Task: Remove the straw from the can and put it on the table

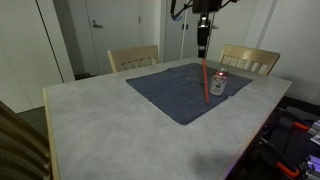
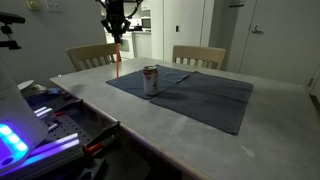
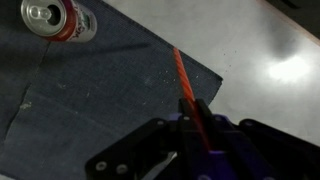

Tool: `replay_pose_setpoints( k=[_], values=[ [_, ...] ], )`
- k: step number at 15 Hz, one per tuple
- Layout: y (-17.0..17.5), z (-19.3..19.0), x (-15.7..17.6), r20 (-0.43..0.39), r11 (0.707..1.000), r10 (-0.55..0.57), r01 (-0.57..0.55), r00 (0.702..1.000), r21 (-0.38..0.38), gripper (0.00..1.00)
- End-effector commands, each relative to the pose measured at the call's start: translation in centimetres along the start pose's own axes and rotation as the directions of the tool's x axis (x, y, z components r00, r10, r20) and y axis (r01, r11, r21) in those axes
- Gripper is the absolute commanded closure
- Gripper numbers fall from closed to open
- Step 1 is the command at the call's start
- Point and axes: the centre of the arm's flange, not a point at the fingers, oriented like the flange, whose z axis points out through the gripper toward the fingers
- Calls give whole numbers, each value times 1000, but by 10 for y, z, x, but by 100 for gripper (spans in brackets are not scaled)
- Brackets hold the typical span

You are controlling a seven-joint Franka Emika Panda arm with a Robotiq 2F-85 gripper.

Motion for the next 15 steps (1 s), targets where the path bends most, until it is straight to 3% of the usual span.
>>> replay_pose_setpoints(
  k=[1,5,6,7,9,15],
  values=[
    [3,34,29,68,999,-32,32,997,2,98],
    [4,49,58,101,997,-67,69,993,-22,98],
    [6,51,64,105,997,-72,76,992,-26,65],
    [9,52,68,107,997,-72,76,992,-32,64],
    [15,48,71,99,996,-69,74,993,-45,53],
    [25,-3,66,-1,994,-68,68,998,-83,10]
  ],
)
